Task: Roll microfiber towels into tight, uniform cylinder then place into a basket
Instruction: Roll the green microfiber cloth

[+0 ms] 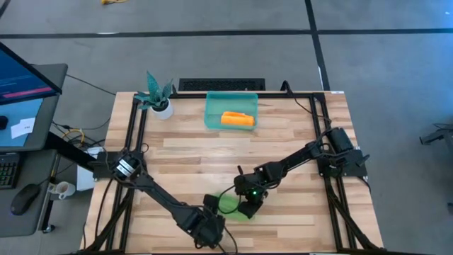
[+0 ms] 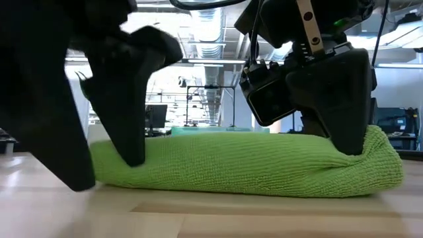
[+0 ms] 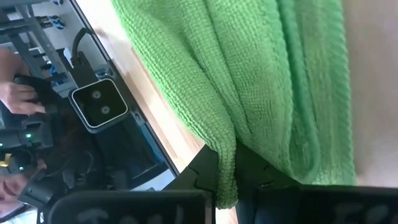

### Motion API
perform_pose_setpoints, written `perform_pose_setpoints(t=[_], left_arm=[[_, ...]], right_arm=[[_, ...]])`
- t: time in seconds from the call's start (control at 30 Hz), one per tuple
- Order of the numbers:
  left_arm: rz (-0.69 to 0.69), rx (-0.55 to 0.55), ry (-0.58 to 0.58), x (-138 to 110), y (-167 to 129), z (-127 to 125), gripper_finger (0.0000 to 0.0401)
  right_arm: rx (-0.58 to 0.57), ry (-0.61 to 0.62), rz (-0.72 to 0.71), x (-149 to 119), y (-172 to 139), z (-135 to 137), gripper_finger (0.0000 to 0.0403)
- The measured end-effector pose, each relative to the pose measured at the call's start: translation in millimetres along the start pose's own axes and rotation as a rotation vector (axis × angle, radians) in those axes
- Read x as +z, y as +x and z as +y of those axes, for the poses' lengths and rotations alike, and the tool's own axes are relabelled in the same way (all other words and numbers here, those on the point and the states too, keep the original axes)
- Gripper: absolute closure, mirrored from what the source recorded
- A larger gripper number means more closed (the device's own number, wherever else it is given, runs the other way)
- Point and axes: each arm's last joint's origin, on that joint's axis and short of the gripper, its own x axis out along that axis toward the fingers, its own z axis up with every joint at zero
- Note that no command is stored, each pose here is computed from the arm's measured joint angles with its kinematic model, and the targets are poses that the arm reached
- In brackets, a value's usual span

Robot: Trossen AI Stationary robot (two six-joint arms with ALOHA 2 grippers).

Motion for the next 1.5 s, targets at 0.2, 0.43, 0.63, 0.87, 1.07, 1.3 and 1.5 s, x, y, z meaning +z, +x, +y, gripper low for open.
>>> perform_pose_setpoints(t=[0.2,0.43,0.63,0.87,1.07,1.3,1.5], left_arm=[[0.023,0.069,-0.056,-6.7,8.6,9.9,0.0217],[0.007,0.084,-0.044,-9.0,4.1,-0.9,0.0217],[-0.044,0.145,-0.022,-4.6,-7.2,-10.4,0.0217],[-0.046,0.150,-0.018,-2.6,-8.7,-8.8,0.0216],[-0.056,0.158,0.032,-0.4,-8.9,-6.5,0.0216],[-0.049,0.028,0.060,3.2,2.9,2.3,0.0216],[-0.087,0.016,0.059,9.2,4.6,7.2,0.0216]], right_arm=[[0.007,0.001,0.015,-0.4,0.1,0.2,0.0360],[0.007,0.002,0.019,-0.7,0.2,0.2,0.0360],[0.004,-0.013,0.039,-6.9,5.3,3.1,0.0360],[-0.003,-0.036,0.064,-15.7,12.4,6.7,0.0360],[-0.019,-0.095,0.093,-25.5,19.4,9.2,0.0360],[-0.021,-0.128,0.101,-28.6,21.8,10.3,0.0360],[-0.020,-0.123,0.096,-26.5,20.1,9.4,0.0360]])
